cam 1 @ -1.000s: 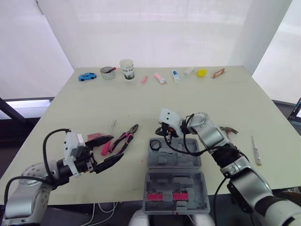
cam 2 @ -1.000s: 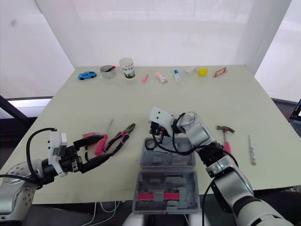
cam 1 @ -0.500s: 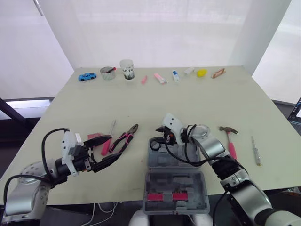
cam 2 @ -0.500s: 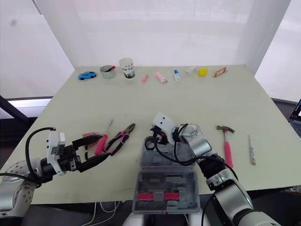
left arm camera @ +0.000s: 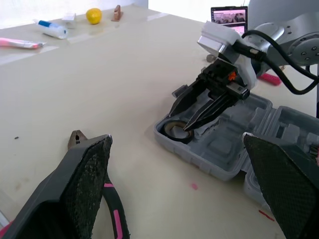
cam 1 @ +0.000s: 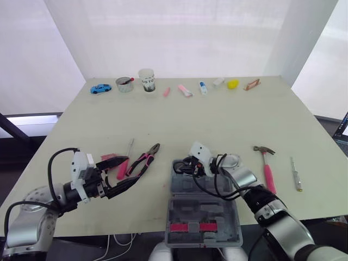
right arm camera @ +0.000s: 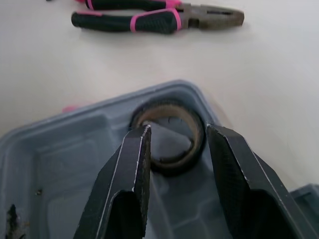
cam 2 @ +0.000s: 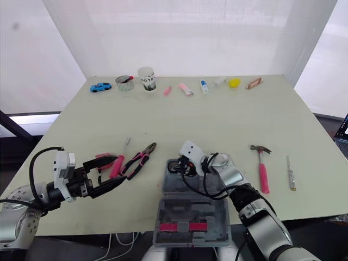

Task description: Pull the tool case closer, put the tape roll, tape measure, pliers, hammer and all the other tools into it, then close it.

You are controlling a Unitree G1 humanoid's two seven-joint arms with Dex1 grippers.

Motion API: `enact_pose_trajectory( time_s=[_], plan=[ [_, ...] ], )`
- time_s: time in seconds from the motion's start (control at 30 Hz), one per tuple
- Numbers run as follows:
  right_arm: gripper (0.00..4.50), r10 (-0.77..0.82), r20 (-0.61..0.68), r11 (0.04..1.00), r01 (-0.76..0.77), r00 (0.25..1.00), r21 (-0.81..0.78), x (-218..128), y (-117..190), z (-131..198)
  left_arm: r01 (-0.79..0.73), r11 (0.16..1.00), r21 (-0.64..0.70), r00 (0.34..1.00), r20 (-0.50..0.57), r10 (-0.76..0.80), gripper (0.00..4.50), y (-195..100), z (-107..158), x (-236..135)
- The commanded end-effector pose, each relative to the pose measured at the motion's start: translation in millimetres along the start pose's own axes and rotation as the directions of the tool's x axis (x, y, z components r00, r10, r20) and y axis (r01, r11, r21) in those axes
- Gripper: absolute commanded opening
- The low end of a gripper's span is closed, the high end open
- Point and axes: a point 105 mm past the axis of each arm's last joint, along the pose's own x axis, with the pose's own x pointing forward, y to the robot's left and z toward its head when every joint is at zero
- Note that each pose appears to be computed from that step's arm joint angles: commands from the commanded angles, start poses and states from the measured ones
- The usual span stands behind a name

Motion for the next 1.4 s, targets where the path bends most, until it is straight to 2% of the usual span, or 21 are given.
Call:
enact_pose_trajectory(
  time_s=[0.03, 0.13, 0.23, 0.4, 0.53, 0.67, 0.77, 0.83, 0.93, 1.1, 1.2, 1.37, 1.4],
  plan=[
    [1.82, -0.011, -0.022, 1.000, 0.011, 1.000, 0.003, 3.0, 0.7, -5.2, -0.001, 0.999, 0.036, 1.000, 0.005, 0.000, 4.50, 3.2, 6.4, -2.3],
    [1.82, 0.011, -0.073, 0.999, -0.009, 0.997, 0.031, 3.5, 6.3, -17.9, 0.004, 0.999, 0.037, 1.000, 0.005, -0.004, 4.50, 4.3, 6.1, -1.3],
    [1.82, -0.001, -0.053, 1.000, 0.002, 0.999, 0.022, 3.5, 5.9, -14.9, 0.006, 0.999, 0.038, 1.000, 0.004, -0.006, 4.50, 5.1, 5.7, -0.2],
    [1.82, -0.016, 0.138, 1.000, 0.014, 0.990, 0.016, -5.8, 3.3, 24.2, 0.001, 0.999, 0.038, 1.000, 0.008, -0.001, 4.50, 7.2, 5.6, 0.5],
    [1.82, -0.048, 0.315, 0.999, 0.052, 0.948, -0.004, -27.6, 2.4, 54.3, -0.020, 0.999, 0.028, 1.000, 0.025, 0.019, 4.50, 8.3, 5.6, -0.4],
    [1.82, -0.104, 0.365, 0.994, 0.112, 0.925, 0.001, -49.0, 0.6, 57.6, -0.053, 0.999, 0.012, 0.998, 0.023, 0.053, 4.50, 9.5, 2.7, -4.1],
    [1.82, -0.193, 0.391, 0.980, 0.197, 0.900, 0.030, -73.3, -5.0, 51.9, -0.104, 0.995, 0.001, 0.994, 0.022, 0.104, 4.50, 10.7, -1.6, -11.7],
    [1.82, -0.289, 0.409, 0.955, 0.289, 0.865, 0.064, -104.9, -11.8, 40.7, -0.175, 0.984, -0.010, 0.984, 0.035, 0.175, 4.50, 14.6, -4.6, -19.6],
    [1.82, -0.445, 0.362, 0.895, 0.417, 0.819, 0.156, -156.2, -20.3, 9.0, -0.286, 0.958, -0.028, 0.957, 0.032, 0.287, 4.50, 21.2, -14.1, -35.8],
    [1.82, -0.553, 0.290, 0.833, 0.525, 0.781, 0.175, -194.6, -21.8, -18.6, -0.362, 0.931, -0.048, 0.931, 0.022, 0.363, 4.50, 26.1, -22.3, -50.4],
    [1.82, -0.647, 0.257, 0.763, 0.607, 0.718, 0.224, -226.9, -21.4, -37.0, -0.416, 0.907, -0.067, 0.908, 0.015, 0.418, 4.50, 28.9, -28.6, -59.6],
    [1.82, -0.821, 0.156, 0.568, 0.764, 0.549, 0.305, -293.5, -4.3, -77.8, -0.552, 0.828, -0.096, 0.833, -0.014, 0.554, 4.50, 35.2, -47.0, -80.6],
    [2.34, -0.834, 0.150, 0.549, 0.774, 0.531, 0.316, -299.0, -1.7, -80.8, -0.567, 0.817, -0.108, 0.822, -0.014, 0.569, 4.50, 35.6, -48.5, -83.1]
  ],
)
